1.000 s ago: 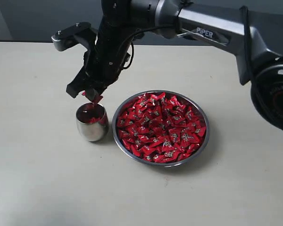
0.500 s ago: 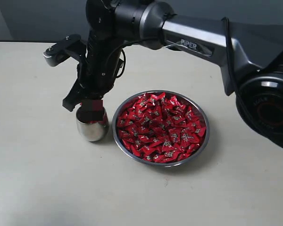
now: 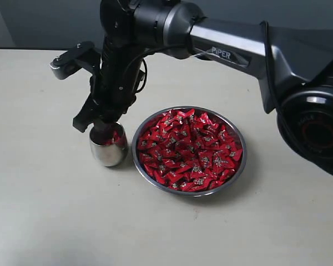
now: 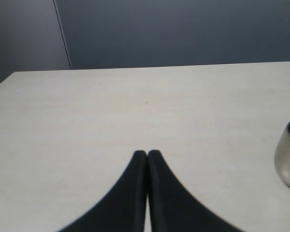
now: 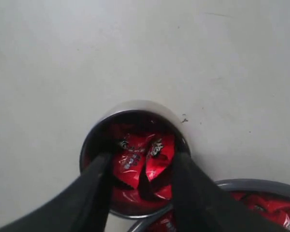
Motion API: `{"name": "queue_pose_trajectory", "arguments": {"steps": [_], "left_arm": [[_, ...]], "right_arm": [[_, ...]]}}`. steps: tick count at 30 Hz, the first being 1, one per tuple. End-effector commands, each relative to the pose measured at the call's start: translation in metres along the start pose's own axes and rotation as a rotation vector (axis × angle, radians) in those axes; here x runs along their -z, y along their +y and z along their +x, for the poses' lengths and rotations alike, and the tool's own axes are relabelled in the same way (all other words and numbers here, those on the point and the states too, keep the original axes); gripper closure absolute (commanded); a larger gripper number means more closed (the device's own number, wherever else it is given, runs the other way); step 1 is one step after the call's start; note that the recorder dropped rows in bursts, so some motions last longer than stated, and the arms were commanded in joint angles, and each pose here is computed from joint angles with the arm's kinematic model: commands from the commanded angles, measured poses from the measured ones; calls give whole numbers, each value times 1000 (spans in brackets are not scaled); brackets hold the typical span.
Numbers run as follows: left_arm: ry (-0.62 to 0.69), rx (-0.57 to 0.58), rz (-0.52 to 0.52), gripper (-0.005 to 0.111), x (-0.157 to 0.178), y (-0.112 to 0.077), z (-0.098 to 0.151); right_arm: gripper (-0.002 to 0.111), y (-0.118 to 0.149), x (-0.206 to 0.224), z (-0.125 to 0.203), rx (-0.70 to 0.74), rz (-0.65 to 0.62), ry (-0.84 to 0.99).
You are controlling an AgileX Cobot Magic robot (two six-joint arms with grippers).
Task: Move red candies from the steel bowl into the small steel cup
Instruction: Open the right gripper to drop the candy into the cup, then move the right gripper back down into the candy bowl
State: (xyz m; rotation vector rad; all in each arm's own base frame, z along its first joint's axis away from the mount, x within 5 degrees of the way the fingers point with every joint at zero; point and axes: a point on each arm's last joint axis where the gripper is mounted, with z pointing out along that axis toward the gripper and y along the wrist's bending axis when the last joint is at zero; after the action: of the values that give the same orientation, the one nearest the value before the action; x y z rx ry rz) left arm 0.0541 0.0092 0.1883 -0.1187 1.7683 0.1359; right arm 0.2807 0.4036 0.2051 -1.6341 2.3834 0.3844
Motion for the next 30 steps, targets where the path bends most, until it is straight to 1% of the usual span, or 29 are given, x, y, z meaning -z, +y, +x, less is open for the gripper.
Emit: {"name": "queue_pose_trajectory", "arguments": {"steps": [1, 2, 3, 9, 14, 17, 21, 23, 26, 29, 30], "left_arm": [[-2, 1, 2, 106, 0, 0, 1], [-2, 1, 2, 106, 0, 0, 1], [-2, 1, 2, 106, 0, 0, 1], [-2, 1, 2, 106, 0, 0, 1], [-2, 1, 2, 106, 0, 0, 1], [-2, 1, 2, 106, 0, 0, 1], [-2, 1, 2, 106, 0, 0, 1], [-2, 1, 2, 106, 0, 0, 1], [-2, 1, 2, 106, 0, 0, 1], [-2, 1, 2, 106, 0, 0, 1], [-2, 1, 2, 106, 0, 0, 1]], "right_arm": [[94, -5, 5, -1, -27, 58, 0], [103, -7, 5, -1, -35, 75, -4], [108, -10, 5, -1, -61, 94, -15], [108, -30, 18, -1, -225, 156, -110], [108, -43, 43, 14, -279, 199, -222], [108, -52, 55, 36, -333, 226, -283], [108, -62, 58, 82, -434, 257, -327], [108, -65, 55, 108, -474, 273, -332], [108, -66, 49, 141, -511, 284, -291], [108, -58, 39, 165, -448, 282, -183], [108, -55, 37, 167, -426, 275, -156]]}}
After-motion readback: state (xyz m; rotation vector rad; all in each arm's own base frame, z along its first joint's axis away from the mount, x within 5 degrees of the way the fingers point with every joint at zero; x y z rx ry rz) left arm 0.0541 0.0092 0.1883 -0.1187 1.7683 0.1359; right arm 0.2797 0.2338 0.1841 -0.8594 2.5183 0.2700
